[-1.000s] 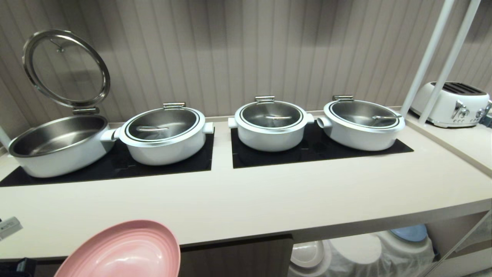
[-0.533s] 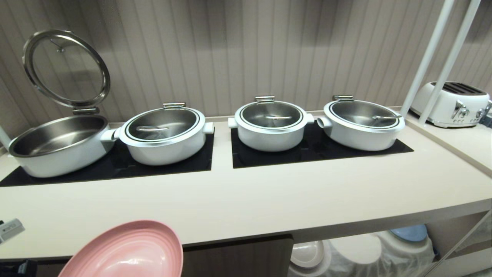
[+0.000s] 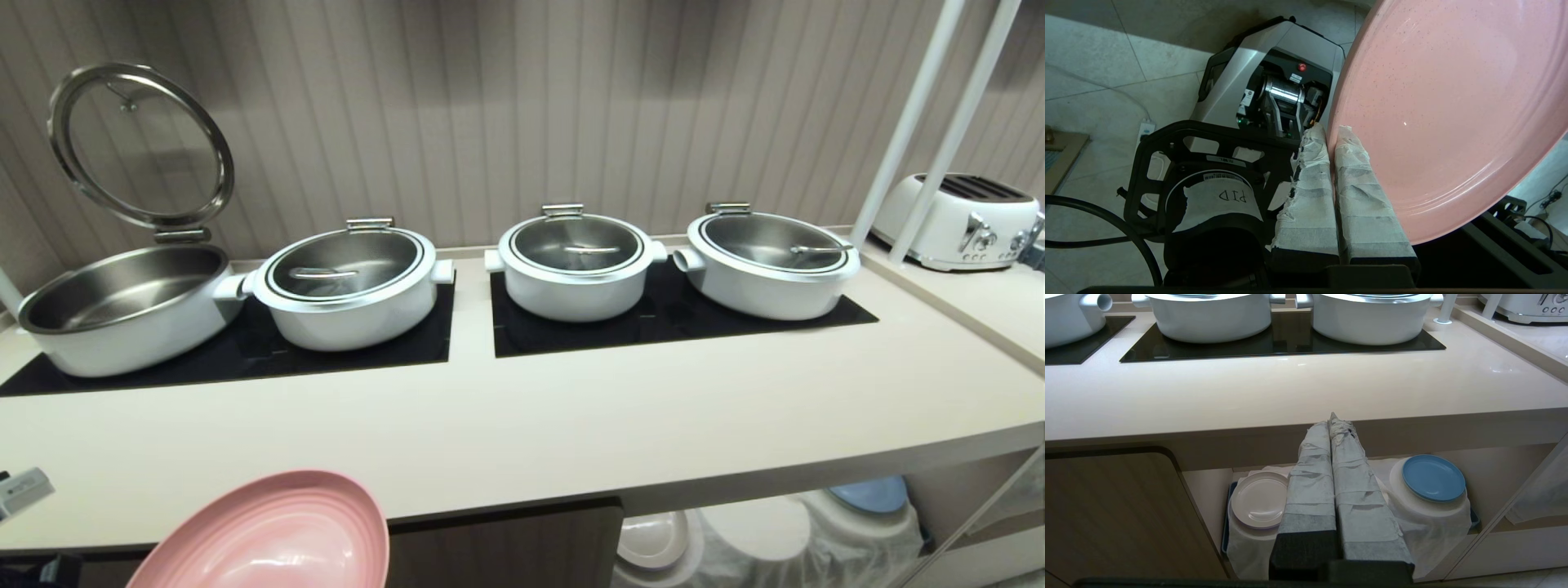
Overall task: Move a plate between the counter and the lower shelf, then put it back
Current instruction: Put the plate in the cupboard
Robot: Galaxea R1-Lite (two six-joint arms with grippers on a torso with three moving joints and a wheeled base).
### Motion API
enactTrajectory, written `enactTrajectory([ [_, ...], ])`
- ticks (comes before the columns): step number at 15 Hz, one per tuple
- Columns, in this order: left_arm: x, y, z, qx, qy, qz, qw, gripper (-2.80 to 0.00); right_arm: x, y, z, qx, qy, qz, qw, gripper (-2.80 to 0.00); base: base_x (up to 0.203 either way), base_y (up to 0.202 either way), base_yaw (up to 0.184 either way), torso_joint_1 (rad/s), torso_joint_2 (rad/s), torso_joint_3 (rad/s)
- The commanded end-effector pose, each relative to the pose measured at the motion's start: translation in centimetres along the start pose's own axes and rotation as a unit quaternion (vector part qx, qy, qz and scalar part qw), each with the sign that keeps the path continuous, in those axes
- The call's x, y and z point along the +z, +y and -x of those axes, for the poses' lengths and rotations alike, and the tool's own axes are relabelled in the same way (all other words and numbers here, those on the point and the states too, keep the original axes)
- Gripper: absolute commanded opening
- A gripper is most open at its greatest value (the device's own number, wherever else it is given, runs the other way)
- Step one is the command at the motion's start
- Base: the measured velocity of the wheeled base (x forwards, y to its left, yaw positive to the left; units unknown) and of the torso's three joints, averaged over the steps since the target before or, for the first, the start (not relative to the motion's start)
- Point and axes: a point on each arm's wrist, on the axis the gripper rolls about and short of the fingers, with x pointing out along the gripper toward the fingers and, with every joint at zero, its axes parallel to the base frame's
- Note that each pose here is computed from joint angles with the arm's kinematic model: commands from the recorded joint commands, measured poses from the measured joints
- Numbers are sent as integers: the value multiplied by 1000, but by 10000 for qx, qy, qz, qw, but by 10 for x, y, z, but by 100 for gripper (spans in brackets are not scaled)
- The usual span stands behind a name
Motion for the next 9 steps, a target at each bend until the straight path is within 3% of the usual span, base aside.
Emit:
enactTrajectory([
  [1,-2,0,-1,-9,44,18,10000,-280,0,0,0,1,1,2,10000,-280,0,0,0,0,0,0],
  [9,-9,-1,4,-26,-114,-44,9999,-280,0,0,0,1,1,2,10000,-280,0,0,0,0,0,0],
])
